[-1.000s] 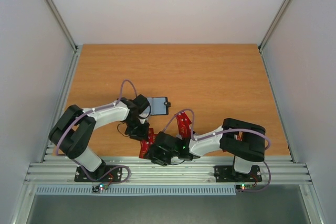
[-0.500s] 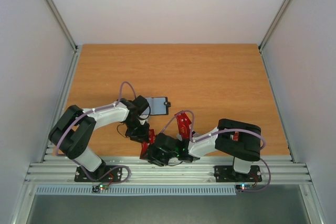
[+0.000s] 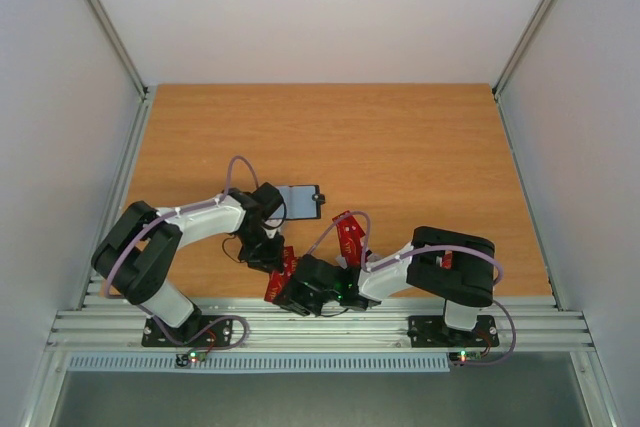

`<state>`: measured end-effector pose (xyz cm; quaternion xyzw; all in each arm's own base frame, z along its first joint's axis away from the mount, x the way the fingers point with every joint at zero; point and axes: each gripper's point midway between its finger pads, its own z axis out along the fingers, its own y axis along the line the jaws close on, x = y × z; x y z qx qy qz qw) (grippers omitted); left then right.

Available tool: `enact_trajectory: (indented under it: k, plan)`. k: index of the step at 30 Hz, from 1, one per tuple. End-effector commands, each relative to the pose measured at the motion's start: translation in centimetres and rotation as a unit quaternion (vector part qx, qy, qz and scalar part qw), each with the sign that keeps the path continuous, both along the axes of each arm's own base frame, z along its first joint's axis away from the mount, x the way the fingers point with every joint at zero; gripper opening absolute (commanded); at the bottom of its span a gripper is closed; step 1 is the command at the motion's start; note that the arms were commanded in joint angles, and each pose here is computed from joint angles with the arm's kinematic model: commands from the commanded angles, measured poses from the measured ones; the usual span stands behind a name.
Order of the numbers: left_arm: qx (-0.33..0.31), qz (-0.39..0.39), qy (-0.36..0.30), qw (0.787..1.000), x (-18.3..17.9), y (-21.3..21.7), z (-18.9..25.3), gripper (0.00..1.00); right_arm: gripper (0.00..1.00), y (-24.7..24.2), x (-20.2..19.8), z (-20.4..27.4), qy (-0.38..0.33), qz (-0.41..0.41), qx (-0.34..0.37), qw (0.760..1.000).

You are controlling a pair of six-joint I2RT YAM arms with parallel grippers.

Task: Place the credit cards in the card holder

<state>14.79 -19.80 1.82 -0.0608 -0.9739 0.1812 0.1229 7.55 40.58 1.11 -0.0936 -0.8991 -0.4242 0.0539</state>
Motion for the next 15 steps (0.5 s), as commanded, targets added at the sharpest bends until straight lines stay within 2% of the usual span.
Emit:
enact_trajectory:
  k: [1, 7, 15]
  plan:
    - [0.011, 0.007, 0.003, 1.000, -0.3, 0.6, -0.7, 0.30, 0.19, -1.2, 1.5, -1.8, -0.018, -0.031, -0.031, 0.999]
    - [0.002, 0.015, -0.008, 1.000, -0.2, 0.4, 0.0, 0.30, 0.06, -1.0, 1.4, -1.3, -0.020, -0.025, -0.025, 0.999]
    - [0.008, 0.018, -0.079, 0.997, 2.1, 0.7, 3.1, 0.31, 0.01, -0.7, 1.4, 0.5, -0.028, -0.004, -0.022, 0.999]
